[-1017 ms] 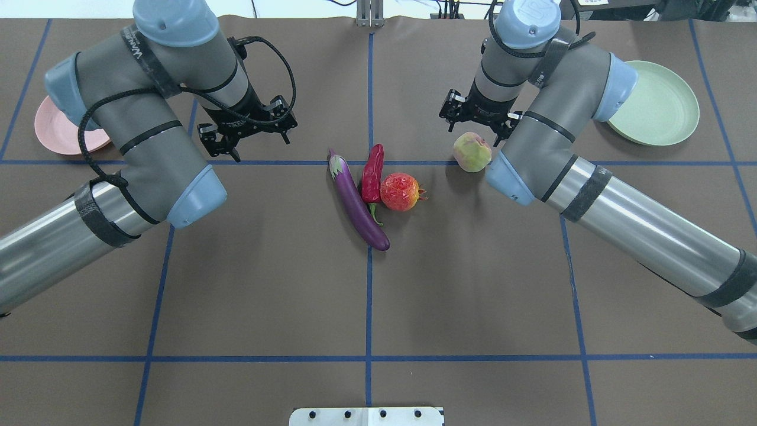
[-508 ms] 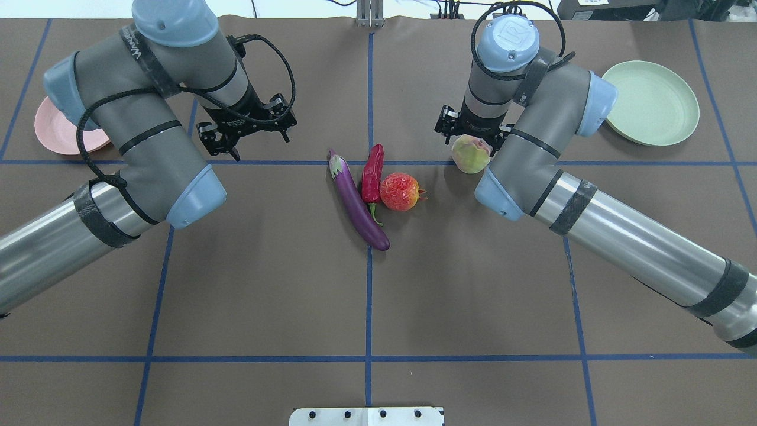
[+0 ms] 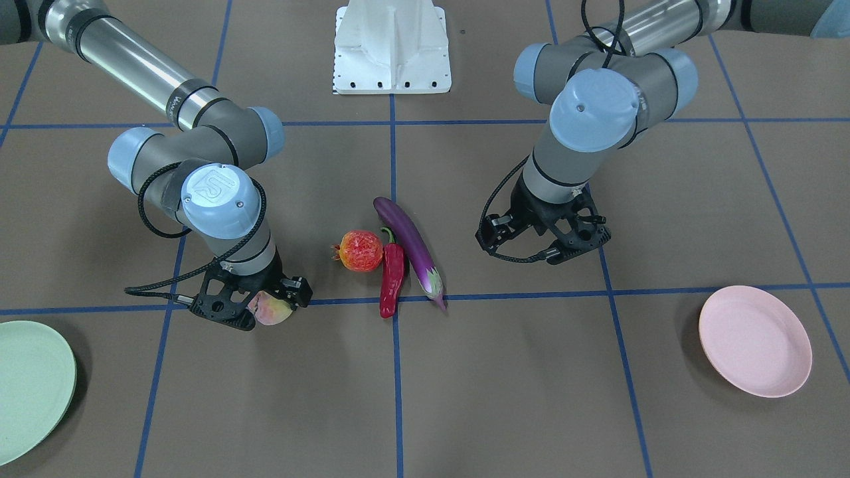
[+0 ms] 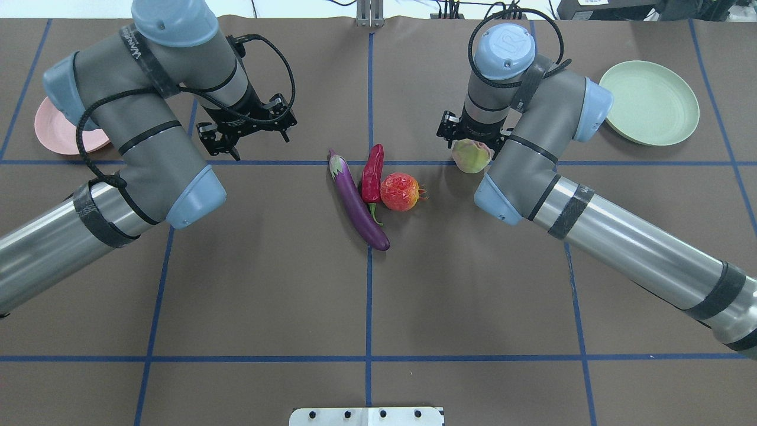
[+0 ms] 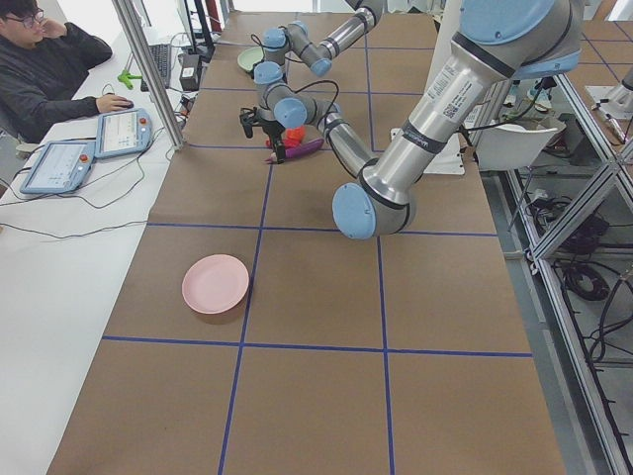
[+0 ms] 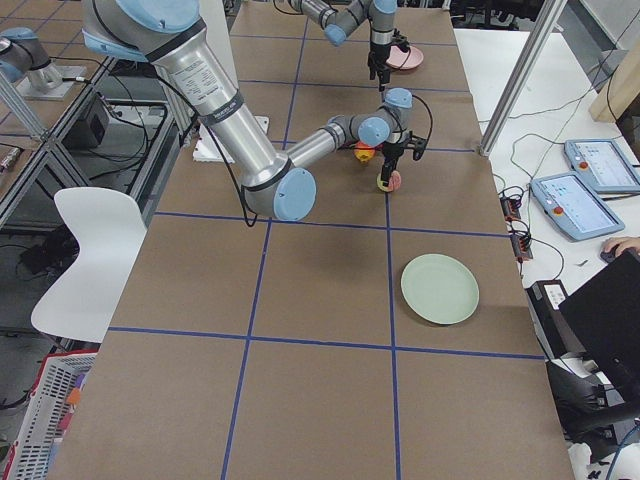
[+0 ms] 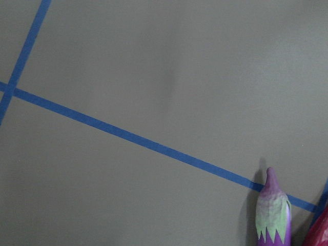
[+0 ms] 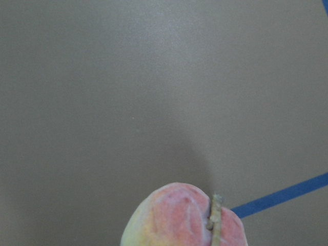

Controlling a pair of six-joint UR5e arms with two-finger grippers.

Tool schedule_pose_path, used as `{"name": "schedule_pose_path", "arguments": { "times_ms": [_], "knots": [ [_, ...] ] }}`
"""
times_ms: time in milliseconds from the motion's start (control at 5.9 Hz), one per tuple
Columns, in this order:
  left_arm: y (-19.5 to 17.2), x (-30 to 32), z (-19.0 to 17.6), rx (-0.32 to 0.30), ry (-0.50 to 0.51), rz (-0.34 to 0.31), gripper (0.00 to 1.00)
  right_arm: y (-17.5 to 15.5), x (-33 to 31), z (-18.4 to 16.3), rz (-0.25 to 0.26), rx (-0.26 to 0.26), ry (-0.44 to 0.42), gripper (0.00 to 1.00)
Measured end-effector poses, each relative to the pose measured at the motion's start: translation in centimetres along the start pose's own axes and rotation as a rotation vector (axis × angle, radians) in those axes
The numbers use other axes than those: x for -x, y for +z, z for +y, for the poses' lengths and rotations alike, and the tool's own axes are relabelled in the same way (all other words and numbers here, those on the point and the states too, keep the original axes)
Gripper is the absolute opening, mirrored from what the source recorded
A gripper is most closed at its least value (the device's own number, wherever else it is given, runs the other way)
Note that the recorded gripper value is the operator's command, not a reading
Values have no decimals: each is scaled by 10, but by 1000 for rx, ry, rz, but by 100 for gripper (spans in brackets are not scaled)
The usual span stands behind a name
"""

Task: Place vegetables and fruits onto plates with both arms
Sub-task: 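Close the right gripper on the peach and lift it, then carry the peach to the green plate while the left gripper descends on the eggplant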

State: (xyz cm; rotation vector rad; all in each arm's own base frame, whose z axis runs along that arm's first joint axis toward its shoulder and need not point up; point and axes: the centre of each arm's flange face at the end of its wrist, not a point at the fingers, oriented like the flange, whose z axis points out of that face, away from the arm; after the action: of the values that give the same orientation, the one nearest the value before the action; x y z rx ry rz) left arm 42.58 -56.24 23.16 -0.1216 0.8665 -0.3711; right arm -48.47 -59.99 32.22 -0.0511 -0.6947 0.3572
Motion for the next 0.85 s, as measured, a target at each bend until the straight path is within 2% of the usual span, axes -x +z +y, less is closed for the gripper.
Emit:
{"name": "schedule_pose_path", "arguments": {
  "times_ms": [169,508,678,847],
  "knots": [
    [-1,-1,1,-1,-1,2,100,0,1,0,0,-5,-1,0],
    [-2,-3,3,-2,-10,6,100,-4,1,1,0,-41,-9,0],
    [2,-10,12,6,-22,6,100,-20,-2,-8,-22,-50,0,0],
    [11,-27,28,19,-32,3,100,-49,-14,-30,-65,-46,20,0]
  ]
}}
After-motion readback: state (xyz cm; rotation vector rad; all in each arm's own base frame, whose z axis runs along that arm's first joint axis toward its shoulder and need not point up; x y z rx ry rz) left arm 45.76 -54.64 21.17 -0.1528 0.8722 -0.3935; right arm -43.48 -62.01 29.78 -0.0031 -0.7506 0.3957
